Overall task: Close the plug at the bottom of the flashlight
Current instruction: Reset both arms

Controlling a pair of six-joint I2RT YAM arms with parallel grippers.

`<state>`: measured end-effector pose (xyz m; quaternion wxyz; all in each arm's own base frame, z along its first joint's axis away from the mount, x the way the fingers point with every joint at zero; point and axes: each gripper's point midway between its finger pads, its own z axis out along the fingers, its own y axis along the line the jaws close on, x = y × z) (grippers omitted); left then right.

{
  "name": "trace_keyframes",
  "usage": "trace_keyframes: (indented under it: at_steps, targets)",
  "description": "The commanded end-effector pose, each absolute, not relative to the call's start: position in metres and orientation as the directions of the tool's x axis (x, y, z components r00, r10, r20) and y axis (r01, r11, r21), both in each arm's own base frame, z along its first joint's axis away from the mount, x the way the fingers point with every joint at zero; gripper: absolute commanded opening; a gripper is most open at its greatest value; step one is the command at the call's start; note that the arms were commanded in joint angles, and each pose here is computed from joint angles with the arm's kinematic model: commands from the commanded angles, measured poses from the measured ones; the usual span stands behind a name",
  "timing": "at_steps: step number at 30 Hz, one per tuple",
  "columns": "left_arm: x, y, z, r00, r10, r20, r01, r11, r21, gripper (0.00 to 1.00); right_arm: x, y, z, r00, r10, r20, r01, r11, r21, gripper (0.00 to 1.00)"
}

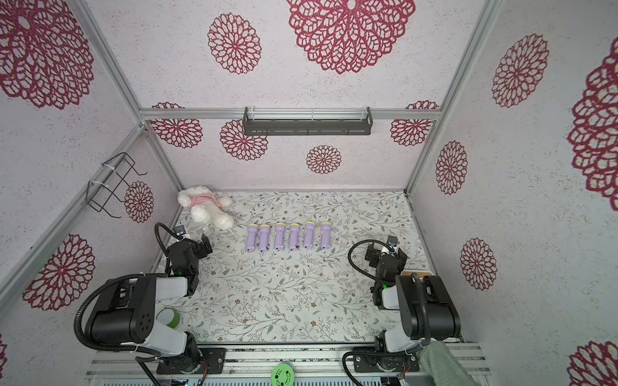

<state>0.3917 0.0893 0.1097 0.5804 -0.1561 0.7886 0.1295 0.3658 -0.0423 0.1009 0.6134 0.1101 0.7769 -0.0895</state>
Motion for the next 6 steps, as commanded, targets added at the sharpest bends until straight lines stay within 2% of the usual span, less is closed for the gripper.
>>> trace_keyframes:
  at_steps: [1, 6]
  targets:
    - [0.3982, 0.0941, 0.1184, -0.245, -0.106, -0.964, -0.408, 0.913, 0.004, 0.97, 0.3714, -0.0399, 0.1141, -0.181, 0.048, -0.982, 0.27, 0.963, -0.002, 0.99]
    - [0.3949, 0.0923, 0.1204, -0.233, -0.108, -0.967, -0.405, 0.914, -0.004, 0.97, 0.3714, -0.0399, 0.1142, -0.181, 0.048, -0.982, 0.27, 0.963, -0.003, 0.99]
